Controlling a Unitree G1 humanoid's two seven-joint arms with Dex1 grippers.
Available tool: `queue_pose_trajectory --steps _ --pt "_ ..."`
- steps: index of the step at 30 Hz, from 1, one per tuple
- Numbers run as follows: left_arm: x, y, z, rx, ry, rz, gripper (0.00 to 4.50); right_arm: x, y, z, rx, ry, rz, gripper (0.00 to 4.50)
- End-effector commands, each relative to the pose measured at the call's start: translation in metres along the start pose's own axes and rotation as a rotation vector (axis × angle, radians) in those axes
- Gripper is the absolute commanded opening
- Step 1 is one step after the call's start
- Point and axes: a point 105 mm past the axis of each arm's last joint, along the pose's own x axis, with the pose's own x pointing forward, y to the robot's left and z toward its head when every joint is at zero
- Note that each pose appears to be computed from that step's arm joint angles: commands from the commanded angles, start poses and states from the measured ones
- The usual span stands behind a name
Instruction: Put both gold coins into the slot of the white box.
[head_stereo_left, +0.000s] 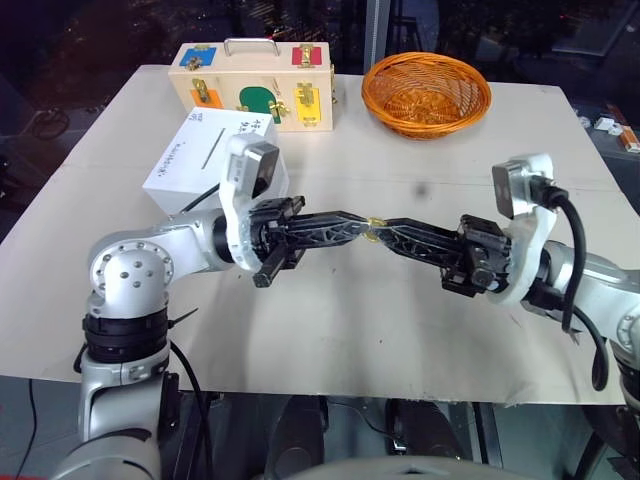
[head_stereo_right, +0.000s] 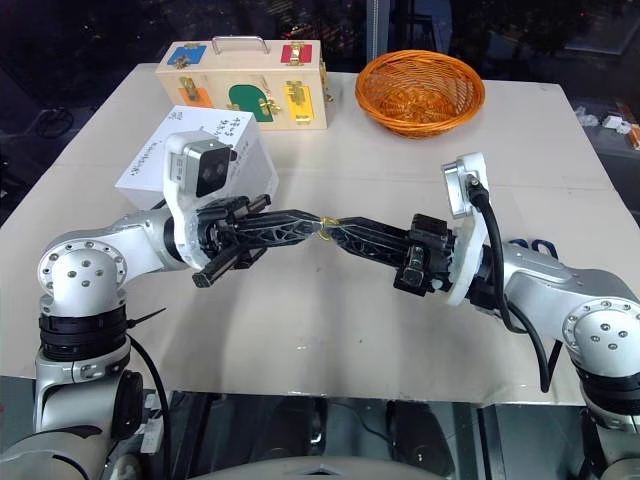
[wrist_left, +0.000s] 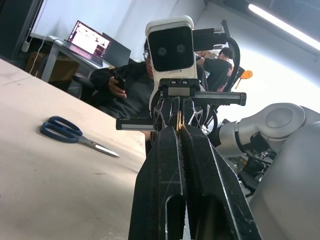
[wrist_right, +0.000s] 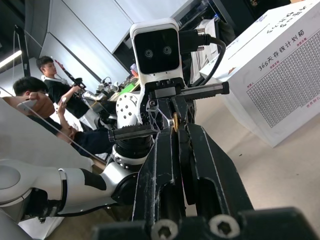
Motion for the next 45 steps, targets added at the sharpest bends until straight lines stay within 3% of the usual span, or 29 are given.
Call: queue_pose_trajectory --steps 1,2,10,11,21,27,31,34,36,41,45 --pt "0.015 -0.011 -0.005 -0.004 0.045 -0.081 0.00 0.005 0.016 0.004 -0.013 -0.015 0.088 0.64" --pt "0.015 -0.011 -0.005 -0.005 0.043 -0.079 0.00 0.005 0.016 0.004 -0.029 -0.012 0.088 0.82" --pt "0.004 -0.004 0.001 0.011 -0.006 -0.003 0.00 -0.008 0.006 0.012 -0.095 -0.026 -0.019 4.33" --pt "0.003 -0.003 0.002 0.017 -0.013 0.010 0.00 -0.010 0.006 0.011 -0.106 -0.022 -0.027 4.42" --pt "-0.038 0.032 0.046 0.236 -0.169 0.379 0.00 -0.019 -0.007 0.017 -0.309 -0.022 -0.124 4.42" --pt "-0.064 0.049 0.090 0.441 -0.227 0.606 0.00 -0.015 -0.021 0.023 -0.466 -0.023 -0.117 4.42" --pt "-0.075 0.045 0.130 0.636 -0.246 0.787 0.00 -0.015 -0.026 0.024 -0.467 -0.030 -0.099 4.42" --pt "-0.081 0.045 0.144 0.713 -0.266 0.929 0.00 -0.015 -0.031 0.022 -0.487 0.001 -0.113 4.42" --pt "-0.084 0.042 0.147 0.722 -0.271 1.012 0.00 -0.017 -0.036 0.021 -0.527 0.037 -0.134 4.42" --pt "-0.096 0.043 0.124 0.496 -0.063 1.101 0.00 -0.024 -0.038 0.025 -0.644 0.080 -0.148 4.42" --pt "-0.111 0.041 0.119 0.452 0.057 1.186 0.00 -0.032 -0.036 0.027 -0.667 0.092 -0.124 4.42"
